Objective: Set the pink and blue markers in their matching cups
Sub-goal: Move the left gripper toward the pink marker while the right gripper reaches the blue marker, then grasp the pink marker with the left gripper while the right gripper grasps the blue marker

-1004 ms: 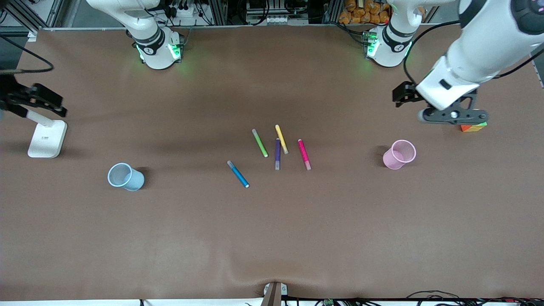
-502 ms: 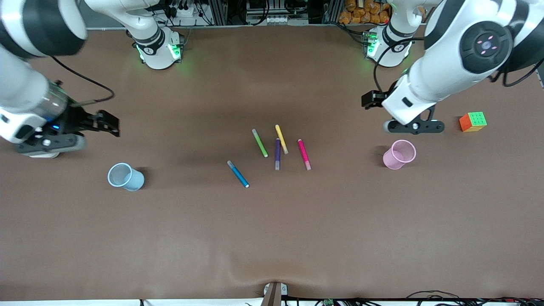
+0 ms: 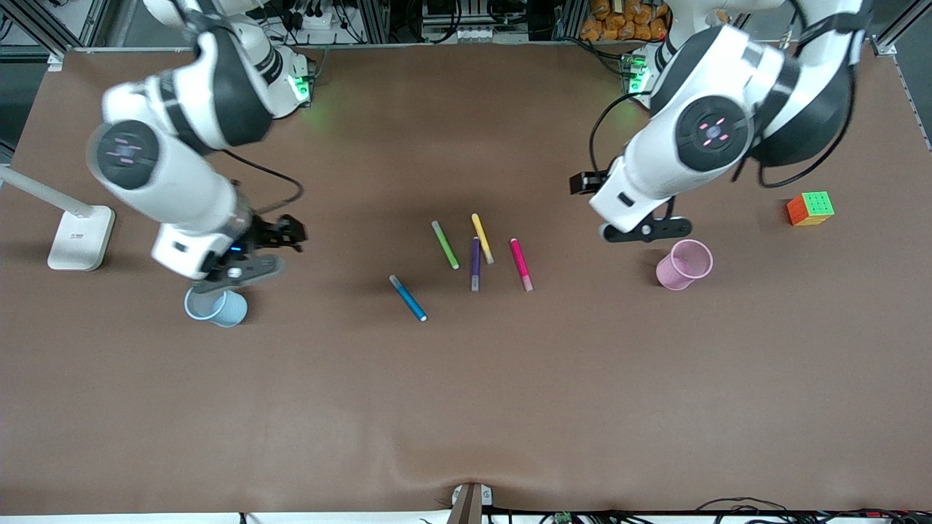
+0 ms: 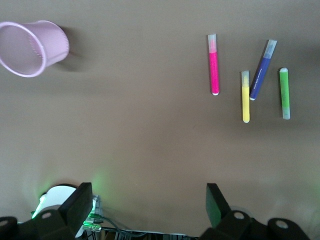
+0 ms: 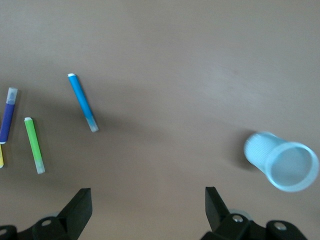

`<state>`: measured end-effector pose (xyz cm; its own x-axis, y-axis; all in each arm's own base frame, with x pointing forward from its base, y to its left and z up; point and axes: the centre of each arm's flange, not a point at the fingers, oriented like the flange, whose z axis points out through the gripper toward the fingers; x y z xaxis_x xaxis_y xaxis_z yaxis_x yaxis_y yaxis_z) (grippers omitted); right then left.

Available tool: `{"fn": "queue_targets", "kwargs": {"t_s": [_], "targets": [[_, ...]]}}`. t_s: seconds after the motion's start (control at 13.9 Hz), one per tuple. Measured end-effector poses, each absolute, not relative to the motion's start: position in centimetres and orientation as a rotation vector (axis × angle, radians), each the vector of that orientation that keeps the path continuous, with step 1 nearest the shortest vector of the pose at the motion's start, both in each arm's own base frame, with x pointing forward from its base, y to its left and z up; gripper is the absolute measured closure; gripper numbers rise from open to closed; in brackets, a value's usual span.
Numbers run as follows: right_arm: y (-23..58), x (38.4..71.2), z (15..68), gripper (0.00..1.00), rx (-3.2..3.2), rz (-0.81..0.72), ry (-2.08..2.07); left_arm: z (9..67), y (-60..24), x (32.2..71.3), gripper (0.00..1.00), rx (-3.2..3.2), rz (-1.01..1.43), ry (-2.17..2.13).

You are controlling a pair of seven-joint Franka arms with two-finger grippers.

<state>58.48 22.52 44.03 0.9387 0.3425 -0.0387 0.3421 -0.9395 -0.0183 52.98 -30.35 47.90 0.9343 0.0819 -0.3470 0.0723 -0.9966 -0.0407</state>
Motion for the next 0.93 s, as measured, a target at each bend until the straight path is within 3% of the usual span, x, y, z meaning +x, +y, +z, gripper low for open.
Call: {"fn": "queue_targets", "kwargs": {"t_s": [0.43, 0.93], "targets": [[30.3, 57.1, 33.1, 0.0, -3.052, 0.028, -0.717, 41.6, -33.4, 53.1, 0.0, -3.01, 0.664, -0.161], [31.9, 58.2, 23.0, 0.0, -3.035, -0.097, -0.737, 35.1, -34.1, 54.6, 0.0, -3.011, 0.733, -0.205]]}}
